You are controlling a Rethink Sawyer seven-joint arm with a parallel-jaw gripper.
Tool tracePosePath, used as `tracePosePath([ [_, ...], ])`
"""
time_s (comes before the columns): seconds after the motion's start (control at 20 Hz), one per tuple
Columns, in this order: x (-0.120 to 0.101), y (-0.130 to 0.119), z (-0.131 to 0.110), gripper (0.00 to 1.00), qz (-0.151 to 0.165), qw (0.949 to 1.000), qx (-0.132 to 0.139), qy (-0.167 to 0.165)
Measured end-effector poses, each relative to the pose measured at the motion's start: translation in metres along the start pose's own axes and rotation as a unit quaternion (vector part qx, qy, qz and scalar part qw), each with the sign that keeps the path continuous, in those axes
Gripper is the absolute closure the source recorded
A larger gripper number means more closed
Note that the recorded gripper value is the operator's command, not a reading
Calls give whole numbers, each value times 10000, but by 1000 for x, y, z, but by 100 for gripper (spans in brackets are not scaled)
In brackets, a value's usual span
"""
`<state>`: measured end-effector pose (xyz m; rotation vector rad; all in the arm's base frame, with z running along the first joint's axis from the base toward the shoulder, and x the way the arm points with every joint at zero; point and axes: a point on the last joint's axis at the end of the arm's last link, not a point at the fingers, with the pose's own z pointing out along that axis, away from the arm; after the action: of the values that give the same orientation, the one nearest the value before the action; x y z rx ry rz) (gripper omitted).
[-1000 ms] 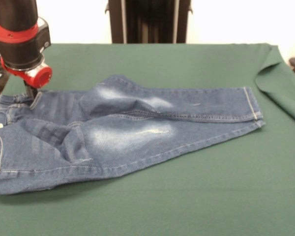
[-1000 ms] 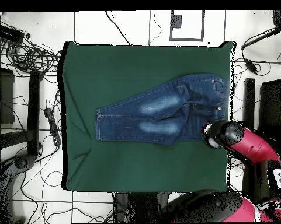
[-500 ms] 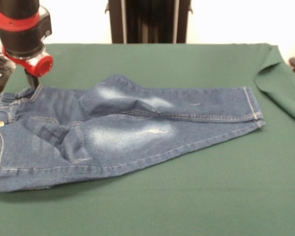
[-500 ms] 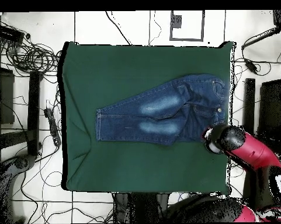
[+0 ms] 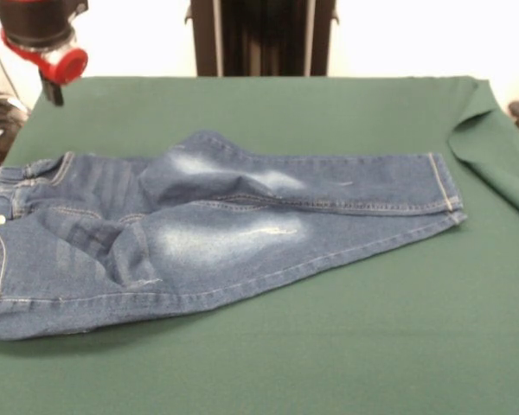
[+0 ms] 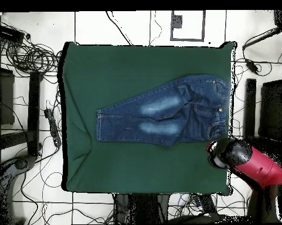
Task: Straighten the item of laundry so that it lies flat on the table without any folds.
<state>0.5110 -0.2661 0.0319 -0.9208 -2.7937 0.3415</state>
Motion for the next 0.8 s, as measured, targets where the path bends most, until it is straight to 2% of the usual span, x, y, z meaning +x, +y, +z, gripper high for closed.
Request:
tracePosePath([
  [0.15,10,-1,-15,100,-15,10000,78,7],
  [0.35,20,11,-39,100,-53,10000,77,25],
  [0.6,24,40,-68,100,-170,9999,2,-16],
  [0.8,24,57,-78,100,-211,9997,-57,-56],
])
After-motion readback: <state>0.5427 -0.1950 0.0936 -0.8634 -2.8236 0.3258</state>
